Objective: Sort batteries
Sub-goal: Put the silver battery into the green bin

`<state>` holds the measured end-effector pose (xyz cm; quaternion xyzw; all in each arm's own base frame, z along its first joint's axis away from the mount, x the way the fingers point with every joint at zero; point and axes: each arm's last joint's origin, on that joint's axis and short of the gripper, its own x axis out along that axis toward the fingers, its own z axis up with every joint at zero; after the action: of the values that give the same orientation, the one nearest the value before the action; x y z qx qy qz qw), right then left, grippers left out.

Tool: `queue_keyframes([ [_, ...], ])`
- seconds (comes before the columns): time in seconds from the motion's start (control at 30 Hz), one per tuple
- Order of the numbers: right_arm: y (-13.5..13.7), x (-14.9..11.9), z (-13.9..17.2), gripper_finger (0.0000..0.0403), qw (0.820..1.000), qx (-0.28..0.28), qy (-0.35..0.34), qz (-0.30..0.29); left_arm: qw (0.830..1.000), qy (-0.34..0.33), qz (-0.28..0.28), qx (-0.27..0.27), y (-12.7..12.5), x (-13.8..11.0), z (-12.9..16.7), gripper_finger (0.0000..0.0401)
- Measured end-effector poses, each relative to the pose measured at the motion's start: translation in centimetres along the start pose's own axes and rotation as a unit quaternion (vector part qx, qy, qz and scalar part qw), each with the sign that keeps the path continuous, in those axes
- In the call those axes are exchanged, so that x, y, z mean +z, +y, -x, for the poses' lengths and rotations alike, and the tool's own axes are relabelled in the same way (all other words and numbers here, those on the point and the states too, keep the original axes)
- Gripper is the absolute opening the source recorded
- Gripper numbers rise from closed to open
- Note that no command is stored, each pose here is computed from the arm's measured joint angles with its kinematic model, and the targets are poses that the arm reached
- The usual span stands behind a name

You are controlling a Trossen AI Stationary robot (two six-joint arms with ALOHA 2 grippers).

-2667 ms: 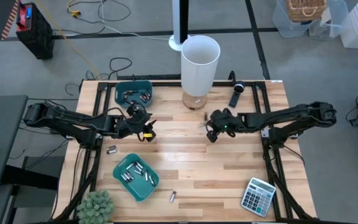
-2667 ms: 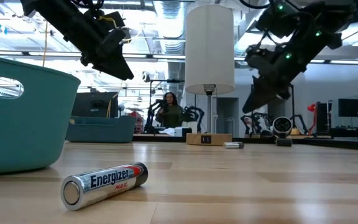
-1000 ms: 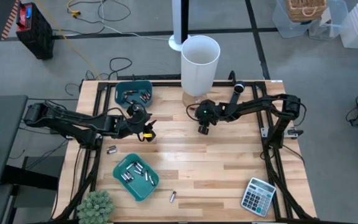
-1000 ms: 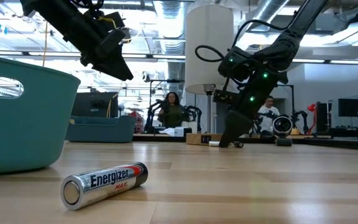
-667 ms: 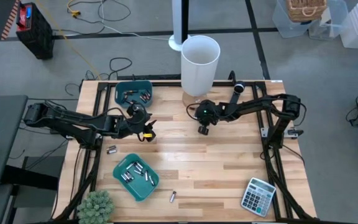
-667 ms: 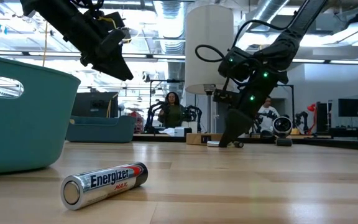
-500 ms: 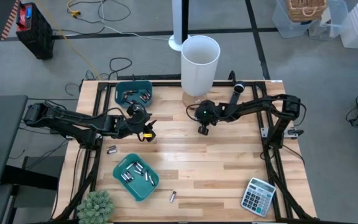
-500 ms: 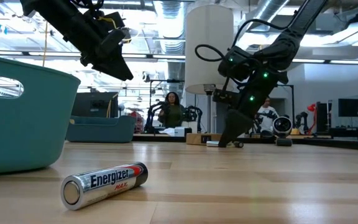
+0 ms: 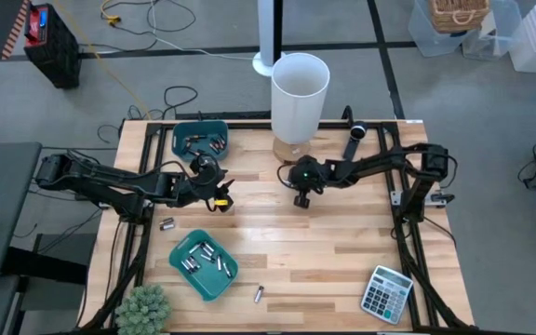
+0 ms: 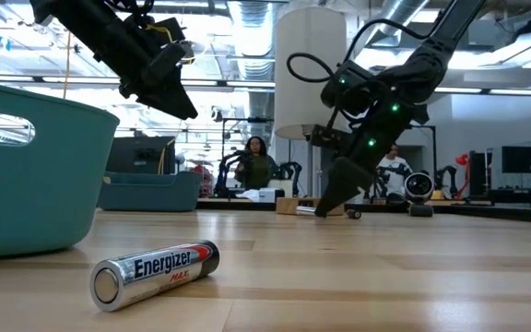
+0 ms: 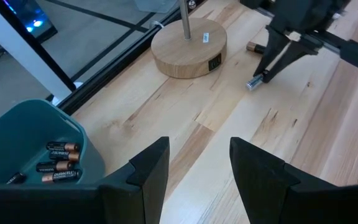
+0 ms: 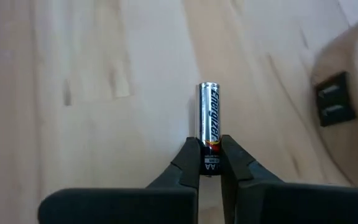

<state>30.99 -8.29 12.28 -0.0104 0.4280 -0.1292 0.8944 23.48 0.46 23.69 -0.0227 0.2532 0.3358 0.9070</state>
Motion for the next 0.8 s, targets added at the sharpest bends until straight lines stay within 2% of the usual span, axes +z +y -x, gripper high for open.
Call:
queue_keyframes([
  [0.17,1.0,0.5,0.1,0.0032,1.0,0.013,-0.021,0.01,1.0,0.0,0.0,0.0,0.0,0.0,0.0,0.0164],
  [0.3,2.3,1.5,0.4,0.0032,0.995,0.057,-0.076,0.021,1.0,-0.002,-0.001,-0.002,-0.1,0.0,0.0,0.0164],
  [0.43,4.3,3.0,1.0,0.0032,0.981,0.109,-0.155,0.041,1.0,-0.021,-0.006,-0.009,-0.4,0.4,0.2,0.0164],
  [0.57,6.6,4.5,2.0,0.0032,0.959,0.15,-0.231,0.06,0.999,-0.037,-0.009,-0.014,-0.7,0.7,0.4,0.0164],
  [0.8,10.5,7.9,3.7,0.0032,0.934,0.192,-0.287,0.086,0.997,-0.082,-0.004,-0.016,-0.9,1.5,1.8,0.0164],
])
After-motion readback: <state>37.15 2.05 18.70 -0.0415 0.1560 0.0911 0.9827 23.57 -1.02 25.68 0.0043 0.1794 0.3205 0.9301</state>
